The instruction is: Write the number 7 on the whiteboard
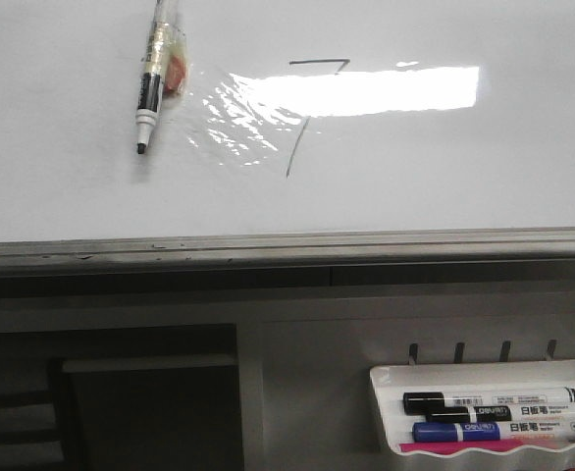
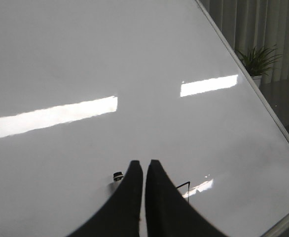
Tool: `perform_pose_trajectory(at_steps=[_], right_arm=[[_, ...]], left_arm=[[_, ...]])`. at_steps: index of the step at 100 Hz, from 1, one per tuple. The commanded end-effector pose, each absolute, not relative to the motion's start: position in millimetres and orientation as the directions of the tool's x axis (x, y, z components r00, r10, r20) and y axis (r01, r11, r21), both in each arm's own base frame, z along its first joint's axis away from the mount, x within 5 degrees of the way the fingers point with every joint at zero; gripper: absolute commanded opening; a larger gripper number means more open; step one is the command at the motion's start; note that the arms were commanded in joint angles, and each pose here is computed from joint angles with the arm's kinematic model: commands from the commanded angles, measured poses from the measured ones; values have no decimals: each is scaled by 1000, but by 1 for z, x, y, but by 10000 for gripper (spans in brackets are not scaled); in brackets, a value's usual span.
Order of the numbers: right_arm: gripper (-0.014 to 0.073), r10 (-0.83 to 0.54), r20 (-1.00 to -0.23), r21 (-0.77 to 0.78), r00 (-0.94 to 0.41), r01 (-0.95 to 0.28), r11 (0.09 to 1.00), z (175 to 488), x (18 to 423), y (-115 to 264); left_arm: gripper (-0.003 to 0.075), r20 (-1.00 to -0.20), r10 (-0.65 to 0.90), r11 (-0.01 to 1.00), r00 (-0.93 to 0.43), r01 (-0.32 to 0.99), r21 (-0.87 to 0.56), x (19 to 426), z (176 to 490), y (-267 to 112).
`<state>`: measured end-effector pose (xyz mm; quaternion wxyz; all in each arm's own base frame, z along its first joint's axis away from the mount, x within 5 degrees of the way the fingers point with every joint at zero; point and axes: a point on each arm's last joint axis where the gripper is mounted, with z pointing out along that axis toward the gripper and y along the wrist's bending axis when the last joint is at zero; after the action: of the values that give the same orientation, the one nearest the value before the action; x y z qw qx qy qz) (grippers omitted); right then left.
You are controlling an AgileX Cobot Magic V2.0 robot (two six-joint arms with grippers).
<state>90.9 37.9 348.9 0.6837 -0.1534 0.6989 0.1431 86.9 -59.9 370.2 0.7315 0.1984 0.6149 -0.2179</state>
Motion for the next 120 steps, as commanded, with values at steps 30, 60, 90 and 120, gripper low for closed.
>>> perform_pose_trajectory(at_steps=[30, 60, 90, 120], right_arm=[[-71, 30, -994, -3, 102, -309, 951, 282, 49, 26], [-71, 62, -987, 20, 149, -269, 963, 284, 45, 21], [-71, 62, -987, 20, 148, -272, 962, 284, 45, 21], [-71, 62, -987, 20, 148, -272, 962, 284, 45, 21]], left_arm=[[-20, -936, -206, 868, 286, 496, -39, 40, 307, -17], [-20, -920, -234, 870, 315, 490, -54, 34, 299, -11], [-20, -921, -232, 870, 313, 491, -53, 34, 298, -11], [-20, -921, -232, 870, 313, 491, -53, 34, 298, -11]])
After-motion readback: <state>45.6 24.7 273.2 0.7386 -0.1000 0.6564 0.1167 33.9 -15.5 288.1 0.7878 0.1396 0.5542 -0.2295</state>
